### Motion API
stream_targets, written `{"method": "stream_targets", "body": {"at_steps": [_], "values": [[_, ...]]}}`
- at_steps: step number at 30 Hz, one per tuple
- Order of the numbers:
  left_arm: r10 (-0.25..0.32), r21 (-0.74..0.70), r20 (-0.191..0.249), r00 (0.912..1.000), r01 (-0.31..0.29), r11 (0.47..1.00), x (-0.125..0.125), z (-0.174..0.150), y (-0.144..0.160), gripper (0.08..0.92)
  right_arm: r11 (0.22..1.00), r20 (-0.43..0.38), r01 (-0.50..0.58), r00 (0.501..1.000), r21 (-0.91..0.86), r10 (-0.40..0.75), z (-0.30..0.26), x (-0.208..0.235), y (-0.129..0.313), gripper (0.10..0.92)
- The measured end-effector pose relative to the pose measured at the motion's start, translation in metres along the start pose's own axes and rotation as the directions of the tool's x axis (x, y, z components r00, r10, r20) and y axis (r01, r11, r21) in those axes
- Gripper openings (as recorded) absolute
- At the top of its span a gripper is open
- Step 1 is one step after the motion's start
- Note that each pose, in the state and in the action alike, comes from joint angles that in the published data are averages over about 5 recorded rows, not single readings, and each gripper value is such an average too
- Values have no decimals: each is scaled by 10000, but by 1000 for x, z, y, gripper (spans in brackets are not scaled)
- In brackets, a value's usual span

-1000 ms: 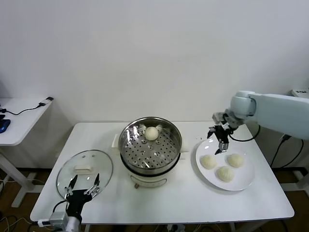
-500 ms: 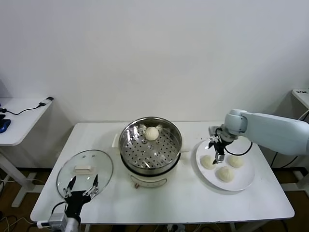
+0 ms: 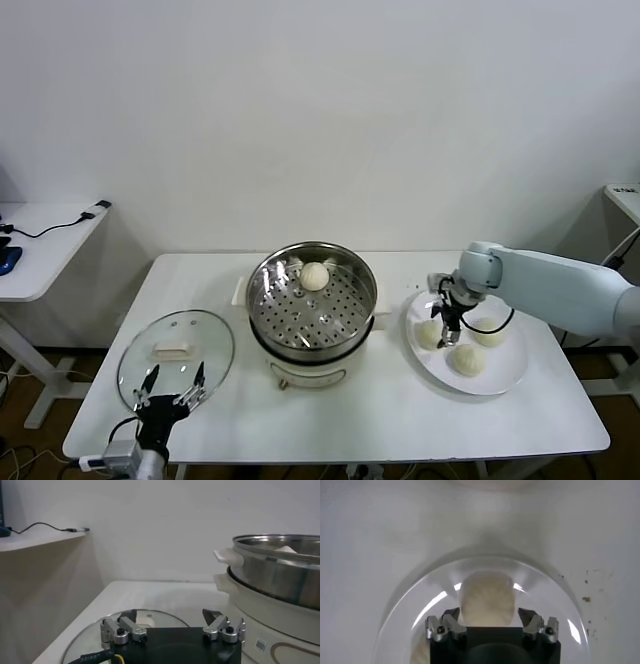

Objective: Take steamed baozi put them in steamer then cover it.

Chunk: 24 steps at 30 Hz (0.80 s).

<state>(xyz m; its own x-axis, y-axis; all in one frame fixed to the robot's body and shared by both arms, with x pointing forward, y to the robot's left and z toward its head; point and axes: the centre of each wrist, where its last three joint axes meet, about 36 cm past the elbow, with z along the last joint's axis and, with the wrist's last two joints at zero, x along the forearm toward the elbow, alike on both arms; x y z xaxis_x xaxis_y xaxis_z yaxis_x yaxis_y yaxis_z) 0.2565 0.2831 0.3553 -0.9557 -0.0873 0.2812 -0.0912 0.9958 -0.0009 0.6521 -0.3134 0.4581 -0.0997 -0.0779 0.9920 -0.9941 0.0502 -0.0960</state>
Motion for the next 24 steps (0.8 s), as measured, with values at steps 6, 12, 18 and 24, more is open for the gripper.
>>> {"method": "stream_targets", "body": {"at_steps": [6, 12, 18, 24], "values": [[-2, -22, 21, 10000, 2, 10000, 0, -1, 0, 823, 10000, 33, 69, 10000, -47, -69, 1, 1, -1, 578], [22, -15, 70, 10000, -22, 10000, 1, -4, -1, 823, 10000, 196, 34, 9998, 15, -34, 2, 21, -6, 569], [47, -16, 109, 9999, -47, 10000, 3, -5, -2, 823, 9987, 389, -244, 9990, 447, 226, -11, 83, -24, 568], [117, -25, 222, 9997, -116, 9999, 3, -10, -3, 823, 9931, 842, -822, 9936, 835, 752, -44, 182, -40, 568]]}}
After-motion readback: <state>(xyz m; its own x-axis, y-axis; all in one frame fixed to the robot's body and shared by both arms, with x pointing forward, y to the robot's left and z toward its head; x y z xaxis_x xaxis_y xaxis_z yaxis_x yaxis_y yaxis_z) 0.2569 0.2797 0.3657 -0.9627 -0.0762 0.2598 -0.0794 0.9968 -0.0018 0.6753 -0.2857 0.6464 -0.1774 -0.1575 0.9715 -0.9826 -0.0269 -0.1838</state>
